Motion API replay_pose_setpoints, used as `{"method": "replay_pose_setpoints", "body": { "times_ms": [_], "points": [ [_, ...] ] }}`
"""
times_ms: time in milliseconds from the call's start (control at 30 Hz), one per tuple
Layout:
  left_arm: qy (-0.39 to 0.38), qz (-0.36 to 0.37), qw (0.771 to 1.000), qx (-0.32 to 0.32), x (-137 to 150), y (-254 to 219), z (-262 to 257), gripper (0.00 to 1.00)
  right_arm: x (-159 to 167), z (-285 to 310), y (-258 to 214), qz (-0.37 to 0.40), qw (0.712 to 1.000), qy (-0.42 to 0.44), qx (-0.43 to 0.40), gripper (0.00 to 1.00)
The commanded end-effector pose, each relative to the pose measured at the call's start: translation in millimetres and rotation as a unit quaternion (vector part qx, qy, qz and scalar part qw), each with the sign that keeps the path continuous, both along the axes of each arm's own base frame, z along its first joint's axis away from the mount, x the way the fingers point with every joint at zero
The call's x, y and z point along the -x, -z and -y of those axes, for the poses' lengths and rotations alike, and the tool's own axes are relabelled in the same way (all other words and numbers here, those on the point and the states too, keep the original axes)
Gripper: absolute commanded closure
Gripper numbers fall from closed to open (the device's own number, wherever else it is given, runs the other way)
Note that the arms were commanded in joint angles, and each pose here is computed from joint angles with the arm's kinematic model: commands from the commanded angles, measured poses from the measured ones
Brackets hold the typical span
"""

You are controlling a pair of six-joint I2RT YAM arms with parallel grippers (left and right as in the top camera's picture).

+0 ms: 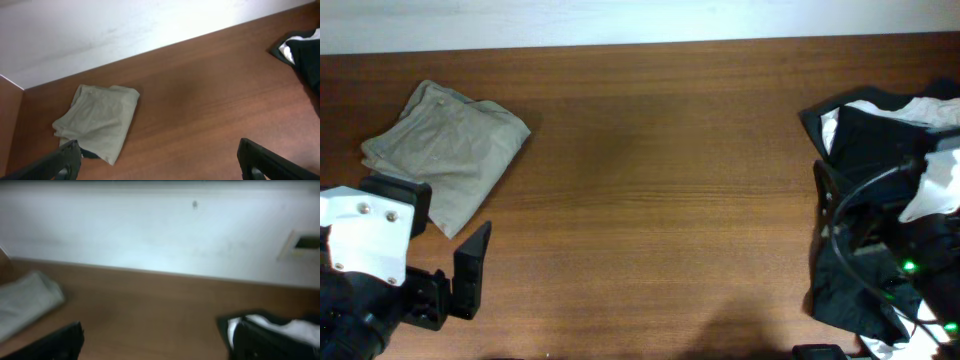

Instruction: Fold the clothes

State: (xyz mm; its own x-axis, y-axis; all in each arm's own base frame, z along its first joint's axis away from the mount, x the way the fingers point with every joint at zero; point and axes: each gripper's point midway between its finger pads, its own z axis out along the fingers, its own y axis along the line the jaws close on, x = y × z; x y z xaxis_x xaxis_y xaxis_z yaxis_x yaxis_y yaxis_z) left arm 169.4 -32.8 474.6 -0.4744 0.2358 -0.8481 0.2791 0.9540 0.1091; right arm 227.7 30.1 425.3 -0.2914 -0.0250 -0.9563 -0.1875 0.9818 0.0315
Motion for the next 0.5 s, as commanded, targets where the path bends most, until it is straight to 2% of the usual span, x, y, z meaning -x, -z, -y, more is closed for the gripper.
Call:
{"method": "replay_pose_setpoints", "body": {
  "times_ms": [0, 167, 333, 433, 467],
  "points": [
    [0.01, -0.002, 1.0, -0.002, -0.7, 0.9, 2.7, 0.01, 4.9, 3.5, 79.7, -0.015, 1.0, -0.006, 0.021, 0.01],
    [0.01, -0.002, 1.0, -0.002, -0.7, 0.9, 2.7, 0.01, 20.2, -0.6, 200.0, 0.022, 1.0, -0.014, 0.018, 0.01],
    [0.01, -0.002, 1.0, -0.002, -0.7, 0.9, 2.7, 0.01, 11.9, 0.2, 255.2, 0.033, 0.999, -0.013, 0.016, 0.01],
    [0.01, -0.002, 1.0, -0.002, -0.7, 0.9, 2.8, 0.01, -0.9, -2.0, 278.6, 0.045, 0.999, -0.023, 0.015, 0.01],
    [0.01, -0.002, 1.0, -0.002, -0.7, 0.9, 2.7, 0.01, -4.5, -3.0, 272.3, 0.068, 0.997, -0.027, 0.016, 0.01]
  ]
}}
